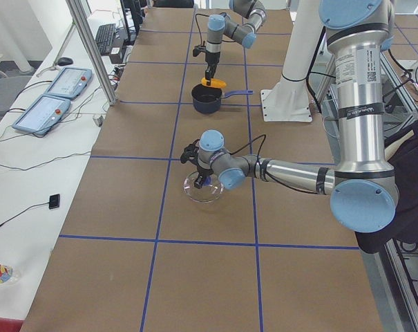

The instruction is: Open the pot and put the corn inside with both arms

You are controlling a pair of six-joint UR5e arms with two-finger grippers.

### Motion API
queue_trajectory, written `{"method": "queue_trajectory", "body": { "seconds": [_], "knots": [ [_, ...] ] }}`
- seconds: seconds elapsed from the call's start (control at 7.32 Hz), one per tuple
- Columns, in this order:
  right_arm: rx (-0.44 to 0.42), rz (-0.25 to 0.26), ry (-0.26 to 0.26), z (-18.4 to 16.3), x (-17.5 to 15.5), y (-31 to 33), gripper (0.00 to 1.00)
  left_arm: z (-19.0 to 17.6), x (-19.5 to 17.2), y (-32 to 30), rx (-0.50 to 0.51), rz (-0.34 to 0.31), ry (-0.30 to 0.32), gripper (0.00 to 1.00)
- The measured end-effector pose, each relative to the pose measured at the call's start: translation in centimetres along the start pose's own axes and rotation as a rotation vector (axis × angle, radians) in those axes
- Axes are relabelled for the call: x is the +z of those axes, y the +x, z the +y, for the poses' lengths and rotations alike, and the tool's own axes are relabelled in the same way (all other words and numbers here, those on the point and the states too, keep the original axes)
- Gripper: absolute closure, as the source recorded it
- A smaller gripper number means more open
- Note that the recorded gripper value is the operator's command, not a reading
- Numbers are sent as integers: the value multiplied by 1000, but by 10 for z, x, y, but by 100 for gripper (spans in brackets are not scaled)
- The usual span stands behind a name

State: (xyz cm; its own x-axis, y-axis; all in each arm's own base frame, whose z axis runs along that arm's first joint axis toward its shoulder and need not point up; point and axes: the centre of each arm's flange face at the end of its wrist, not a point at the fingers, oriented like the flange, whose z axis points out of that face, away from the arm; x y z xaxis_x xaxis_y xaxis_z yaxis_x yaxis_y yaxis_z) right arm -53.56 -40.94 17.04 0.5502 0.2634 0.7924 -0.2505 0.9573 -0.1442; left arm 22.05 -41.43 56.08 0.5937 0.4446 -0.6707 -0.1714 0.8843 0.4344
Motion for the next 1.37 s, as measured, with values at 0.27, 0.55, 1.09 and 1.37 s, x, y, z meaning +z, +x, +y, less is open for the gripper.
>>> {"method": "queue_trajectory", "body": {
  "seconds": [0.27, 0.55, 1.09, 1.37],
  "knots": [
    [-7, 14, 8, 6, 12, -2, 59, 4, 3, -4, -1, 0, 0, 45],
    [-14, 22, 12, 4, 17, -1, 59, 5, 3, -5, -1, 0, -1, 45],
    [-5, 16, 47, -32, 9, -17, 59, 9, 3, -8, -5, -3, -6, 45],
    [2, 20, 54, -43, 8, -19, 58, 9, 3, -8, -6, -3, -6, 45]
  ]
}}
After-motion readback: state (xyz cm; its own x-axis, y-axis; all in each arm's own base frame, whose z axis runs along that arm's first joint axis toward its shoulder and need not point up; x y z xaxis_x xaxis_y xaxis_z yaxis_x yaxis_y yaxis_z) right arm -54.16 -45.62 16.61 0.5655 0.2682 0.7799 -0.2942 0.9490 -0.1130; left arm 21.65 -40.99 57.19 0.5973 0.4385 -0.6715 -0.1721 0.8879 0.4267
